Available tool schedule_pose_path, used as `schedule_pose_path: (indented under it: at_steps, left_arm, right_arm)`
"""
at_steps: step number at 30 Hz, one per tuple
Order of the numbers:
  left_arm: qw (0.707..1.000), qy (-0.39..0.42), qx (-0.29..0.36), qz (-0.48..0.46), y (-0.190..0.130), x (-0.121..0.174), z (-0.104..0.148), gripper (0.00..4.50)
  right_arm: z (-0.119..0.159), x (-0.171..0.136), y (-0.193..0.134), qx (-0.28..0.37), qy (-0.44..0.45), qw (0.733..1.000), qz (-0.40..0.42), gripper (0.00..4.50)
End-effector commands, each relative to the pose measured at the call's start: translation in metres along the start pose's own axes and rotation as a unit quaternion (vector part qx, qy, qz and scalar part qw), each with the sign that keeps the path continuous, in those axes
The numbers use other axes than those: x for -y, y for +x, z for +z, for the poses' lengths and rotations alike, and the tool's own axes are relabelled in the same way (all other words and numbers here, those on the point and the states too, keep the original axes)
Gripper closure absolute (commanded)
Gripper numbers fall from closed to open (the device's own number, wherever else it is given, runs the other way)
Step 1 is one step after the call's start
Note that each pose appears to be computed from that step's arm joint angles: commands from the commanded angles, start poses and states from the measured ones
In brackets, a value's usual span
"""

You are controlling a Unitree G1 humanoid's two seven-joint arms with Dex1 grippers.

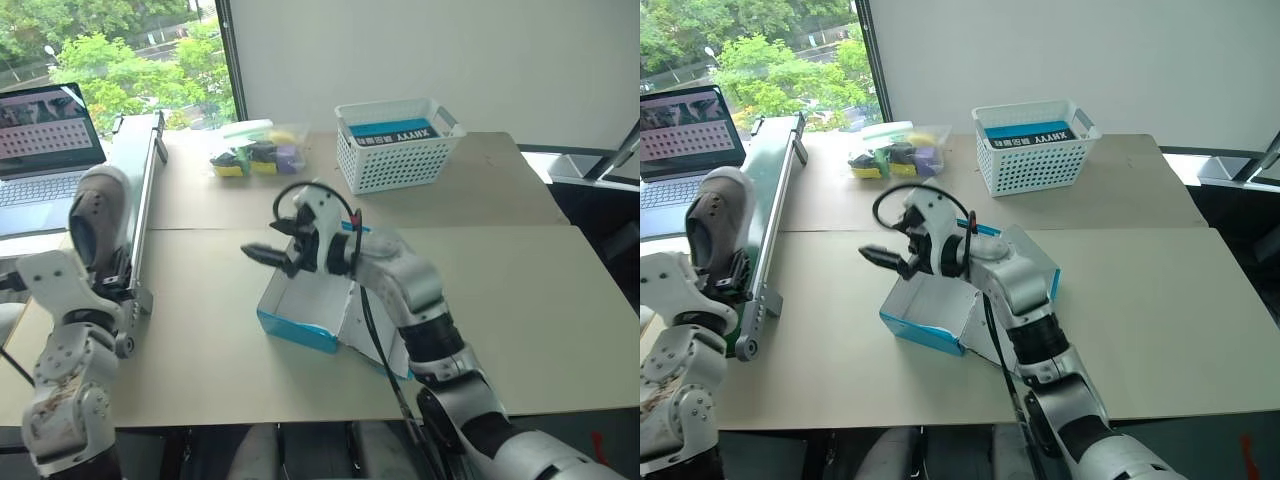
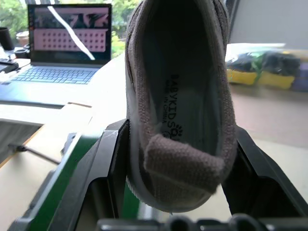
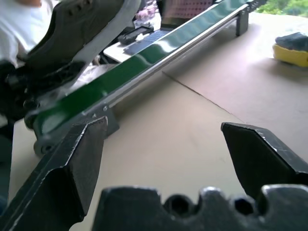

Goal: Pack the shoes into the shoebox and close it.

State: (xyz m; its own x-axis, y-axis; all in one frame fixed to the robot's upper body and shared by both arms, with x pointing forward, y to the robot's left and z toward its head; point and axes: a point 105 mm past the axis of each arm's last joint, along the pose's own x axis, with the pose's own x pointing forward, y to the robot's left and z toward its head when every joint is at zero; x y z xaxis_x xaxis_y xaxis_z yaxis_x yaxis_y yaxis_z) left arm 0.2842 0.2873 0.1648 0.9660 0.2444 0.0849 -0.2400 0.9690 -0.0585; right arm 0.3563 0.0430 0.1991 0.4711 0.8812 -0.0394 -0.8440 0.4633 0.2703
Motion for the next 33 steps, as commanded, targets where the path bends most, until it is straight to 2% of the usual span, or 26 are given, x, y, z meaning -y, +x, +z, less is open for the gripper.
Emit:
schedule_pose_path:
  at_steps: [1,4,7,10,15,19,23,27,33]
  left_arm:
    - [0.992,-0.044,0.036,-0.110,-0.005,0.058,0.017,2.28]
    - [0.971,-0.124,0.037,-0.198,-0.015,0.100,0.023,2.28]
    - [0.944,-0.176,0.036,-0.277,-0.028,0.139,0.033,2.28]
    - [0.929,-0.187,0.020,-0.317,-0.036,0.159,0.032,2.28]
    - [0.915,-0.194,-0.008,-0.354,-0.042,0.178,0.024,2.28]
    - [0.919,-0.197,-0.014,-0.341,-0.038,0.172,0.021,2.28]
    - [0.927,-0.193,-0.013,-0.320,-0.033,0.161,0.018,2.28]
    - [0.966,-0.159,0.001,-0.202,-0.007,0.115,0.012,2.28]
    - [0.976,-0.138,0.011,-0.166,0.001,0.102,0.013,2.28]
  right_arm:
    - [0.014,-0.008,0.004,0.018,0.171,0.984,0.047,0.00]
    - [0.015,-0.014,0.007,0.010,0.233,0.970,0.071,0.00]
    - [0.013,-0.018,0.008,-0.004,0.232,0.969,0.080,0.00]
    - [0.015,-0.020,0.008,0.002,0.244,0.966,0.085,0.00]
    - [0.034,-0.018,0.007,0.041,0.267,0.959,0.088,0.00]
    - [0.045,-0.011,0.001,0.064,0.282,0.953,0.085,0.00]
    - [0.043,-0.001,-0.003,0.062,0.271,0.958,0.062,0.00]
    - [0.033,0.014,-0.009,0.046,0.239,0.970,0.022,0.00]
    - [0.032,0.015,-0.009,0.048,0.242,0.969,0.022,0.00]
